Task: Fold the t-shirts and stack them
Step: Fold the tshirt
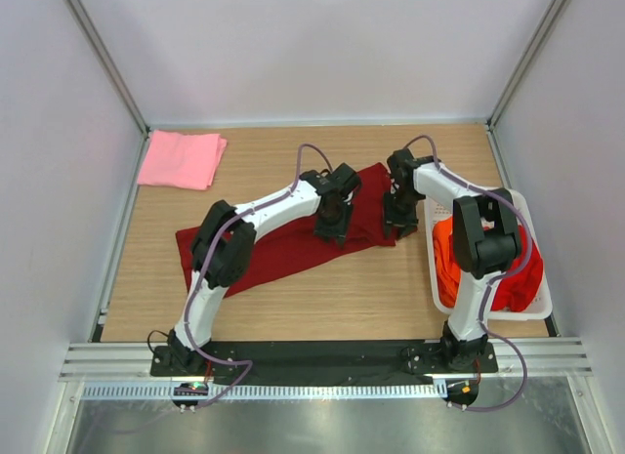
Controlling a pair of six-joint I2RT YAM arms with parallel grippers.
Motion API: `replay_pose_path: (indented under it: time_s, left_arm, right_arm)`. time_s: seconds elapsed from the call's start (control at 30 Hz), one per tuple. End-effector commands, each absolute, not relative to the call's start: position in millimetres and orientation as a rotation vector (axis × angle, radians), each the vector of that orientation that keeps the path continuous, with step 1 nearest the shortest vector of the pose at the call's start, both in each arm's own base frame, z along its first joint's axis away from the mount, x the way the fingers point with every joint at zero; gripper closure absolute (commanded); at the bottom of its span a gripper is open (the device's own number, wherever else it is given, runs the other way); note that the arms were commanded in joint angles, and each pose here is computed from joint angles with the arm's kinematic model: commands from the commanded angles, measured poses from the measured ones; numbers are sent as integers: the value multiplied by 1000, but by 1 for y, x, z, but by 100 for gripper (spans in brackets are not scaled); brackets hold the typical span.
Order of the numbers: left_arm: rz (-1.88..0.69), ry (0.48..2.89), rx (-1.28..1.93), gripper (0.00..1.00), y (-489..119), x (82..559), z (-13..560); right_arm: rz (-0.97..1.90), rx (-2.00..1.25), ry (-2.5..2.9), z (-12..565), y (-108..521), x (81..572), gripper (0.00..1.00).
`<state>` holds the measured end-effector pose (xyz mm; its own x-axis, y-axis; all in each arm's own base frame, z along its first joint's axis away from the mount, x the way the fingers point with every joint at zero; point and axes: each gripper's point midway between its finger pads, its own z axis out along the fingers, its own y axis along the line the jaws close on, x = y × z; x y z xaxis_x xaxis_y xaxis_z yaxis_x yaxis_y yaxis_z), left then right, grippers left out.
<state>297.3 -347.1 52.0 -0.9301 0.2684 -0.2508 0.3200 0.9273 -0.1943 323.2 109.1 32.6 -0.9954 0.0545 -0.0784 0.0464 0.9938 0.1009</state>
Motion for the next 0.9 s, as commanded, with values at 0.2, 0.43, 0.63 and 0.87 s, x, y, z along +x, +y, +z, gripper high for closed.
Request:
replay_pose_path:
  time_s: [0.2,0.43,0.63,0.87]
  left_arm:
    - [-264,2870,462,57,-348,302,47]
    - [-258,2879,461,59,-351,301,41]
    - [-266,2892,480,77,-347,293,39]
    - [-281,2872,511,92,-345,290,55]
  right_arm:
    - [206,50,3051,33,113,314,57]
    - [203,51,3059,30,112,310,59]
    - [186,59,3054,28,110,311,81]
    - [101,81,3006,41,98,326,99]
